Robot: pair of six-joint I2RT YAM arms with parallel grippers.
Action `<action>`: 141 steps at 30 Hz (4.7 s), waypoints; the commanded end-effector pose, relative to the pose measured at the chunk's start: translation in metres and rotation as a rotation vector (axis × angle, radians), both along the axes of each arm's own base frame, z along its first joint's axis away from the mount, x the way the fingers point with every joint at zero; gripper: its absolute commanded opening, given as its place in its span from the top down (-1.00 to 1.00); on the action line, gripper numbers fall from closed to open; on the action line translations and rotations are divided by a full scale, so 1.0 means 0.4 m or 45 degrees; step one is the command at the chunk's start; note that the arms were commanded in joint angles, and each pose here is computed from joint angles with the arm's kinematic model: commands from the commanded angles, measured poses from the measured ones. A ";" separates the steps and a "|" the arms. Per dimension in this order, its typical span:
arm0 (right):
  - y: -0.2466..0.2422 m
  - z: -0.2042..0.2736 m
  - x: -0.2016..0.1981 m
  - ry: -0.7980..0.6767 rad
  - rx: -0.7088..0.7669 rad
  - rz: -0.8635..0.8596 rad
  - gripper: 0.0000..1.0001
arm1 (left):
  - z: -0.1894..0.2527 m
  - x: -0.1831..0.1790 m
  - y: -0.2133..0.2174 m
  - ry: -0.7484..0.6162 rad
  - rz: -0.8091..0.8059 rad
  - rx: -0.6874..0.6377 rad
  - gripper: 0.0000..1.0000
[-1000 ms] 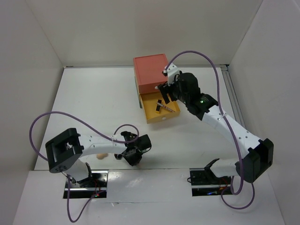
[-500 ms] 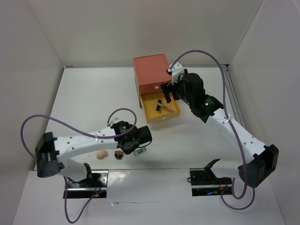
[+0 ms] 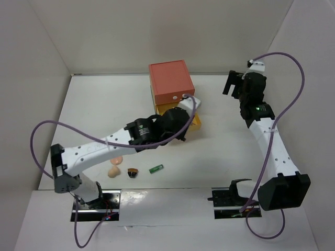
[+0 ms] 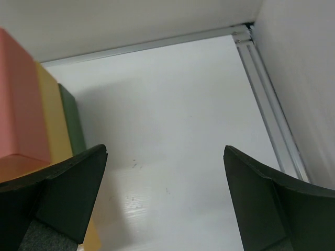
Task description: Organize the makeup
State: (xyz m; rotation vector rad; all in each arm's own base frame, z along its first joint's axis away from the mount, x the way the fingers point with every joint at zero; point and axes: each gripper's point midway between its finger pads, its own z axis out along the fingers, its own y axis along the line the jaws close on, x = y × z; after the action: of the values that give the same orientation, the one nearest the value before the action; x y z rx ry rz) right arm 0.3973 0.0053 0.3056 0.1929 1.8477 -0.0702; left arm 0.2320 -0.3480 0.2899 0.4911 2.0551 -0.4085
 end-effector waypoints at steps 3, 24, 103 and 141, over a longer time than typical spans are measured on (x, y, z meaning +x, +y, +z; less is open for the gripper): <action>-0.070 0.022 -0.012 -0.029 0.123 -0.084 -1.00 | 0.047 0.099 -0.122 -0.280 -0.482 0.221 1.00; -0.110 -0.030 -0.004 0.025 0.077 -0.128 -1.00 | -0.207 0.339 -0.073 0.063 -0.538 0.423 1.00; 0.618 -0.381 -0.145 0.377 -0.075 0.605 0.54 | -0.252 0.547 0.309 0.620 0.509 -0.375 -0.33; 0.548 -0.381 -0.036 -0.094 0.130 0.410 -0.15 | -0.282 0.504 0.287 0.655 0.480 -0.305 -0.23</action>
State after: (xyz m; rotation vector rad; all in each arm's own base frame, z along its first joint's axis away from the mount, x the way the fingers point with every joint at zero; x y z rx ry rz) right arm 0.3909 0.2264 0.1416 0.0092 1.8046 0.2238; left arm 0.4608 -0.2427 0.2260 -0.1742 2.2979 -0.7013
